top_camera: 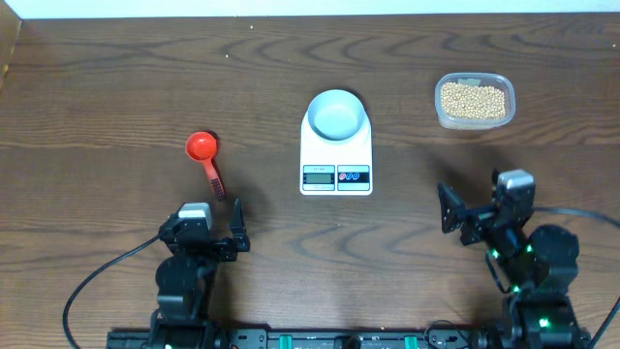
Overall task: Scoop item into bowl and weigh 50g on scale
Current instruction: 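Move the left gripper down over the red scoop's bowl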
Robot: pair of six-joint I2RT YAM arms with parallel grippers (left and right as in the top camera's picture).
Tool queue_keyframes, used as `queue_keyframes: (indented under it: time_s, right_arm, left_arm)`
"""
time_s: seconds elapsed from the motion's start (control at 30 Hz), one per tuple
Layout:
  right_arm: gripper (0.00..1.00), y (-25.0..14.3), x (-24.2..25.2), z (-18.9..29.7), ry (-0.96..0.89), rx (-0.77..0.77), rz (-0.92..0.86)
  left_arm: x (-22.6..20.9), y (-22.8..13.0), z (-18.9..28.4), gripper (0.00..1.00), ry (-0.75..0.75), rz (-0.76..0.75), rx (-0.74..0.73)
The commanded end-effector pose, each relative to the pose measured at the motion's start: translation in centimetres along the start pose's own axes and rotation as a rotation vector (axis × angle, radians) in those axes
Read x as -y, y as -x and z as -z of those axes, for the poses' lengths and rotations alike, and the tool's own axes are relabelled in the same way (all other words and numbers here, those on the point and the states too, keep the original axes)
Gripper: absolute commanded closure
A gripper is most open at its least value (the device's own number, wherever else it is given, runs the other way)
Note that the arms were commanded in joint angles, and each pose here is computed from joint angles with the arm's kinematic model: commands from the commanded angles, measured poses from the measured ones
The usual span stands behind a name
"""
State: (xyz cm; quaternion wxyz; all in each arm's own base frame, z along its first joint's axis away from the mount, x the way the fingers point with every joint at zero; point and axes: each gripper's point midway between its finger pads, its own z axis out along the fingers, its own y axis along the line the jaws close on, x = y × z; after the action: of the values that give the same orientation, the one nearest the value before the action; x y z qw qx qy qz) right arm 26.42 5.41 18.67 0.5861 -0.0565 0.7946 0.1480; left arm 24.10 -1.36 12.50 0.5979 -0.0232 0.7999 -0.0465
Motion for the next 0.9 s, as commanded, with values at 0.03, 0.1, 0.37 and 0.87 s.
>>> queue_keyframes:
  time_s: [0.03,0.1,0.37,0.87]
  right_arm:
    - [0.01,1.8,-1.0,-0.8,0.051,-0.090,0.037]
    - [0.01,2.2,-1.0,-1.0,0.049,-0.134,0.043]
    - [0.01,3.9,-1.2,-1.1,0.055,-0.283,0.047]
    - [0.01,3.6,-2.8,-2.8,0.188,-0.581,-0.028]
  left_arm:
    - [1.0,1.9,-0.2,0.00,-0.041,0.030,-0.073]
    - [1.4,2.7,-0.5,0.00,-0.049,0.034,-0.114]
    - [4.1,6.2,-2.5,0.00,-0.154,0.061,-0.324]
    - [4.4,5.3,-5.7,0.00,-0.281,0.276,-0.667]
